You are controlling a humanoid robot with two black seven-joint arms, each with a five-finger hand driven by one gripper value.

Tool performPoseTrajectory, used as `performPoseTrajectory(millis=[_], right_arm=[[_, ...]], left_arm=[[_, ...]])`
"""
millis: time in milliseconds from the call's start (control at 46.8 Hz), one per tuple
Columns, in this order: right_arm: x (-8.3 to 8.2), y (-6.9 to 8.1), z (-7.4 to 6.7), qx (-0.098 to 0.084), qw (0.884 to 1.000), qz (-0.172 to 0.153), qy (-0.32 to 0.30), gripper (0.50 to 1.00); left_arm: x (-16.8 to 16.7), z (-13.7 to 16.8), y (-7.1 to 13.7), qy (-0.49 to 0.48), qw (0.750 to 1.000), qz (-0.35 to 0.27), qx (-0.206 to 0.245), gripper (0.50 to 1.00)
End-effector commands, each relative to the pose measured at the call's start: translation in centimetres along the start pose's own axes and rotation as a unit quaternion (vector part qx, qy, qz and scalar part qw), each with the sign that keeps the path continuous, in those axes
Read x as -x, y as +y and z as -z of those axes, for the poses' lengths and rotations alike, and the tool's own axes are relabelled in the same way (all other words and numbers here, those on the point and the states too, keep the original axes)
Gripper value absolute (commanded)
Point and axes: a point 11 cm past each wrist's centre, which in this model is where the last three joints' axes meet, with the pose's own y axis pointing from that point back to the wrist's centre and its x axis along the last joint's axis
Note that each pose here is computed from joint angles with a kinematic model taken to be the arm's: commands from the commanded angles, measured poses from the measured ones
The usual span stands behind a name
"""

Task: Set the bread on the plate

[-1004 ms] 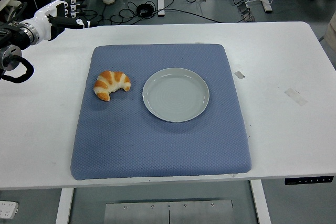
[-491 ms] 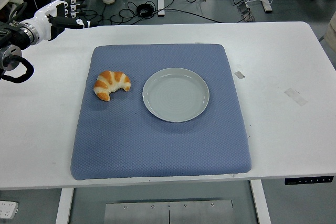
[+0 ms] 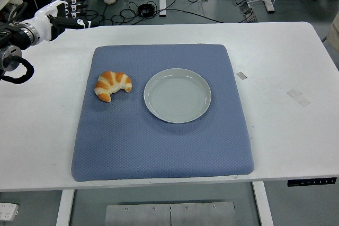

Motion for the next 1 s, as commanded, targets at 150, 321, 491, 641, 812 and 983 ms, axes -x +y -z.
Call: performPoseTrajectory(millis=[150,321,491,641,812,983], right_arm=[[-0.04,0.0,-0.01,0.0,1.0,-0.001,0.0,1.0],[-0.04,0.0,-0.01,0.0,1.0,-0.001,0.0,1.0],[0.01,0.0,0.0,0.0,1.0,0.0,0.0,1.0],[0.01,0.0,0.0,0.0,1.0,0.0,0.0,1.0],[0.01,0.0,0.0,0.0,1.0,0.0,0.0,1.0],[-0.04,0.0,-0.01,0.0,1.0,-0.001,0.0,1.0]], left_arm=[[0.02,-0.01,0.0,0.0,1.0,0.0,0.0,0.969],[0.1,0.08,-0.03,0.0,1.0,0.001,-0.001,0.969],[0.1,0.08,-0.03,0.0,1.0,0.001,-0.001,0.969],[0.05,0.18,-0.01,0.001,1.0,0.0,-0.002,0.969],[0.05,0.18,-0.01,0.001,1.0,0.0,-0.002,0.969],[0.41,0.18,-0.15,0.001,1.0,0.003,-0.001,0.969]])
